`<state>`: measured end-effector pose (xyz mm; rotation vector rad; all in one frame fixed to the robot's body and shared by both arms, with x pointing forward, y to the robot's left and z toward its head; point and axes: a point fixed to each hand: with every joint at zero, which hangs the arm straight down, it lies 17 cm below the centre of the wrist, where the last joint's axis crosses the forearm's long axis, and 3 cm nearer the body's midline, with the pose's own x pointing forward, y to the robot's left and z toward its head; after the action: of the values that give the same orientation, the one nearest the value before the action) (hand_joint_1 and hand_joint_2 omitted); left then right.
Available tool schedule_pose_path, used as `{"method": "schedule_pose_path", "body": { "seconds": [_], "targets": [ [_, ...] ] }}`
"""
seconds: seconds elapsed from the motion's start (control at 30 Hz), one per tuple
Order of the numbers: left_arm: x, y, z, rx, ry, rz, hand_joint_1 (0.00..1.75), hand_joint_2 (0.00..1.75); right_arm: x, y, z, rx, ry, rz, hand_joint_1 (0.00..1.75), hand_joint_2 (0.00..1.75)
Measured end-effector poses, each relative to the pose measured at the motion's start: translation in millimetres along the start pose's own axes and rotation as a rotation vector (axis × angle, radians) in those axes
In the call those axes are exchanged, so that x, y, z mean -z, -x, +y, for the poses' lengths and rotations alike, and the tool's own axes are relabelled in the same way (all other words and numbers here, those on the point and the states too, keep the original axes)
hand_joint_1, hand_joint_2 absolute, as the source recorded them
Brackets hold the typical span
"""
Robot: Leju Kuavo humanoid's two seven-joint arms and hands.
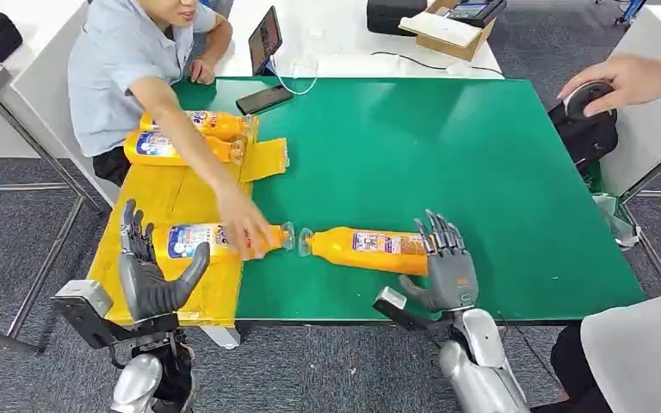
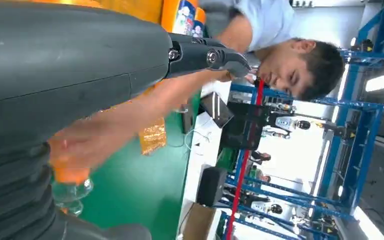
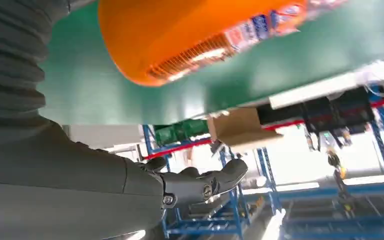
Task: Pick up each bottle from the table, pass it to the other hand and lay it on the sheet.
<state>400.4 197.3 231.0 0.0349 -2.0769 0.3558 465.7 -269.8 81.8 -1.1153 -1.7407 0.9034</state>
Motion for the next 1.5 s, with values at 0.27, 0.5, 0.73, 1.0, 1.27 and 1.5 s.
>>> {"method": "schedule_pose_path", "body": {
  "seconds": [0.27,0.5,0.73,1.0,1.27,1.5],
  "targets": [
    [4,13,-32,0.058,0.068,0.036,0.00,1.75,15,20,45,0.038,-0.159,0.111,0.00,1.75],
    [2,22,-52,0.070,0.117,0.046,0.00,1.75,22,21,65,0.038,-0.254,0.144,0.00,1.75],
    [-2,28,-63,0.071,0.147,0.063,0.00,1.75,27,23,78,0.027,-0.341,0.171,0.00,1.75],
    [-2,30,-76,0.061,0.186,0.072,0.00,1.75,22,10,93,0.033,-0.424,0.123,1.69,1.75],
    [-7,42,-86,0.011,0.223,0.143,0.00,1.75,20,12,104,-0.004,-0.519,0.127,1.64,1.75],
    [-10,45,-93,-0.012,0.251,0.168,0.00,1.75,15,16,114,0.001,-0.606,0.146,1.75,1.75]
  ]
}}
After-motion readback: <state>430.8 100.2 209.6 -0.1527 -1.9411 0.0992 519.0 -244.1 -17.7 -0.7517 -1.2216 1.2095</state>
